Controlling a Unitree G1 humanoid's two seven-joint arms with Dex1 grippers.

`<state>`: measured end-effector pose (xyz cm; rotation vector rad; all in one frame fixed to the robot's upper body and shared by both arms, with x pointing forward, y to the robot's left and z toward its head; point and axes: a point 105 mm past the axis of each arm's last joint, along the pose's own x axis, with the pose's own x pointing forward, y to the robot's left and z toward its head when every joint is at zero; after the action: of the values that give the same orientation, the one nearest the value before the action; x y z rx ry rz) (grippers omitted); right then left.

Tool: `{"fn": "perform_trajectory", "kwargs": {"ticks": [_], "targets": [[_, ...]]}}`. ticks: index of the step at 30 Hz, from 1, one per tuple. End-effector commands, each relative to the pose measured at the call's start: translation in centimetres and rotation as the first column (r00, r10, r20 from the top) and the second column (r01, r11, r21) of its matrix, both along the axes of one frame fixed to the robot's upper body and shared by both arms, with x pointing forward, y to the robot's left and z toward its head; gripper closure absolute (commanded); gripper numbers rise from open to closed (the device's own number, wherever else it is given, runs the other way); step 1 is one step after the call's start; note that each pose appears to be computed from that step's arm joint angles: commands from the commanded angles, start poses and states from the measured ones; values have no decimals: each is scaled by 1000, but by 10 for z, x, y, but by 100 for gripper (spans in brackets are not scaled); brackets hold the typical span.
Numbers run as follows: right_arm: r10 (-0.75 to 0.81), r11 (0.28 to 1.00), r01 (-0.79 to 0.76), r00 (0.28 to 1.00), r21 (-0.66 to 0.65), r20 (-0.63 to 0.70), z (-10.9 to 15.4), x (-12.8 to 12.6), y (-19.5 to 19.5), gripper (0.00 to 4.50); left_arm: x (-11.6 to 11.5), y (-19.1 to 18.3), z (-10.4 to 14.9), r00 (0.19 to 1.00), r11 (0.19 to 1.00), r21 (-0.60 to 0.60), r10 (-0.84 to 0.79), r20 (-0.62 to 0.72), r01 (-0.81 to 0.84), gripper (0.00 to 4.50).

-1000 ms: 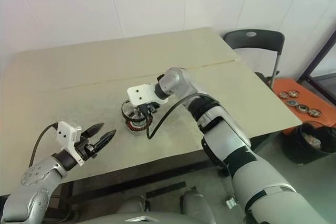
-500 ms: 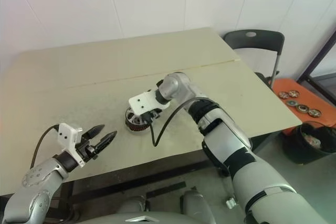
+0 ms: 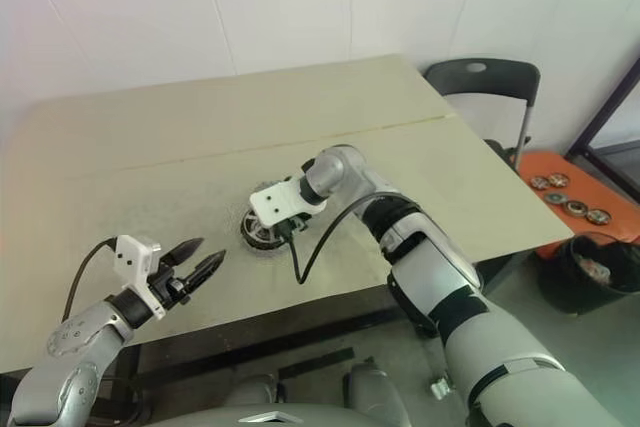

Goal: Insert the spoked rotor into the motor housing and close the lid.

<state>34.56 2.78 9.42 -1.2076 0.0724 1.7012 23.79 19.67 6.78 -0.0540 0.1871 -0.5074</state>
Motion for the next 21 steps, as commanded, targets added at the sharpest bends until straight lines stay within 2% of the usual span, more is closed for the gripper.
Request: {"fn": "perform_trajectory", "kwargs": {"ticks": [1,5,14,21], "targets": [[28,1000,-28,1000,11,-9,4,-5,4,178,3,-4,13,998,1000,13,-11,59,10,143],[9,998,-10,1000,56,1,11,-2,11,49,4,-4,12,998,1000,14,-7,55,6,143],[-2,995,2,1000,98,-2,35,5,17,45,6,-11,7,999,1000,10,-10,45,10,143],[16,997,-13,999,77,-38,33,2,17,45,7,-12,6,999,1000,9,-8,44,8,143]]}}
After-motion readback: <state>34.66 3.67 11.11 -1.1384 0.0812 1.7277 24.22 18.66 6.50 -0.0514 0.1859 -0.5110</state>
